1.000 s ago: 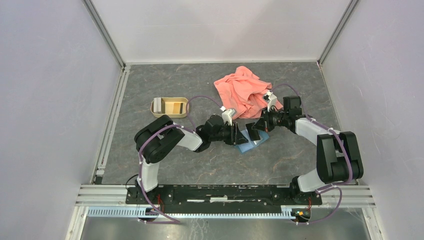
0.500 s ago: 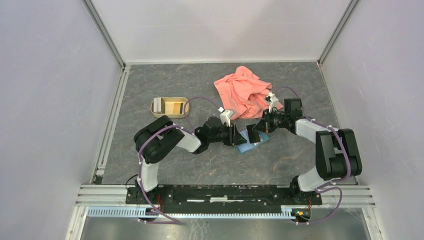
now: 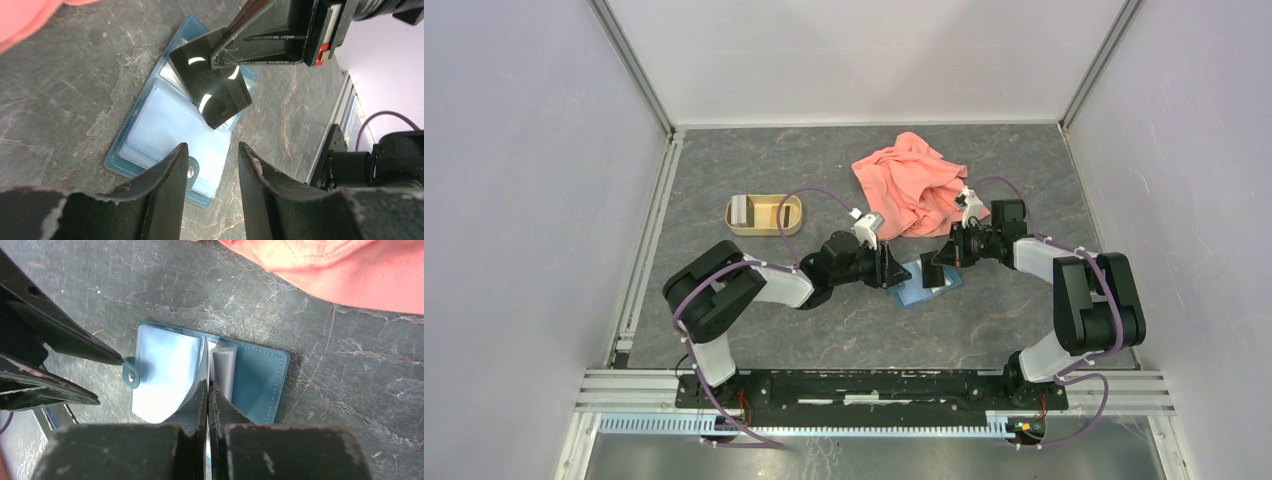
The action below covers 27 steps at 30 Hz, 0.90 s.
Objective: Put the credit cards into the card holder
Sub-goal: Insert the credit card into the card holder.
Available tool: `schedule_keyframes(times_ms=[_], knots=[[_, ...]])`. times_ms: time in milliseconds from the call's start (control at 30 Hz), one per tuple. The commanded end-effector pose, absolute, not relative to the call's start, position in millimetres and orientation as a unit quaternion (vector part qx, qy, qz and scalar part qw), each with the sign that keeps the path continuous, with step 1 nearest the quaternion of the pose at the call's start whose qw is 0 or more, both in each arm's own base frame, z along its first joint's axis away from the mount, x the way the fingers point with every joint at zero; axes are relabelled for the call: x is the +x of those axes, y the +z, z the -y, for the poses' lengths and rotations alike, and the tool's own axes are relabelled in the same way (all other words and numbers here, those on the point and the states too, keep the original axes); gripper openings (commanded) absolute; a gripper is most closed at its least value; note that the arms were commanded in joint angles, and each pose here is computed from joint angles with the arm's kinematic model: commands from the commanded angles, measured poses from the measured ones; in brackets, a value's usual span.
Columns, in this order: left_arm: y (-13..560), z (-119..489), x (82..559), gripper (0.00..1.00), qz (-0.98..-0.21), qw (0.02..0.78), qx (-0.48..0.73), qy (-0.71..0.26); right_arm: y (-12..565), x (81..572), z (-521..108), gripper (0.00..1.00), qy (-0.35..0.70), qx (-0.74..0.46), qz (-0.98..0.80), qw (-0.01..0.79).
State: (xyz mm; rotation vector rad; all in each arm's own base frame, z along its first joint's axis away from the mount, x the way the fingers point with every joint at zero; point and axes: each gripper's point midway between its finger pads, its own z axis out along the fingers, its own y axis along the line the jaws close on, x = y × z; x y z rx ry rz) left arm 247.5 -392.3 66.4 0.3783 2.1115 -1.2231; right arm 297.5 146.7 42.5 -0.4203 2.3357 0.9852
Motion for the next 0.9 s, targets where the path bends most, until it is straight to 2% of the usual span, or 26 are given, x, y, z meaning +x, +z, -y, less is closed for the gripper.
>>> schedule_keyframes(times_ms=[0, 267, 533, 867], knots=[[66, 375, 254, 0.49, -0.821, 0.358, 0.142, -0.421, 28, 295, -138, 0.0, 0.342, -0.14, -0.888, 0.275], [35, 357, 236, 0.49, -0.858, 0.31, 0.064, -0.404, 31, 287, -150, 0.0, 0.385, -0.133, -0.876, 0.259], [37, 370, 232, 0.48, -0.855, 0.283, 0.038, -0.433, 35, 285, -159, 0.0, 0.419, -0.123, -0.862, 0.256], [17, 365, 232, 0.42, -0.874, 0.265, 0.015, -0.407, 36, 276, -169, 0.0, 0.462, -0.09, -0.852, 0.231]])
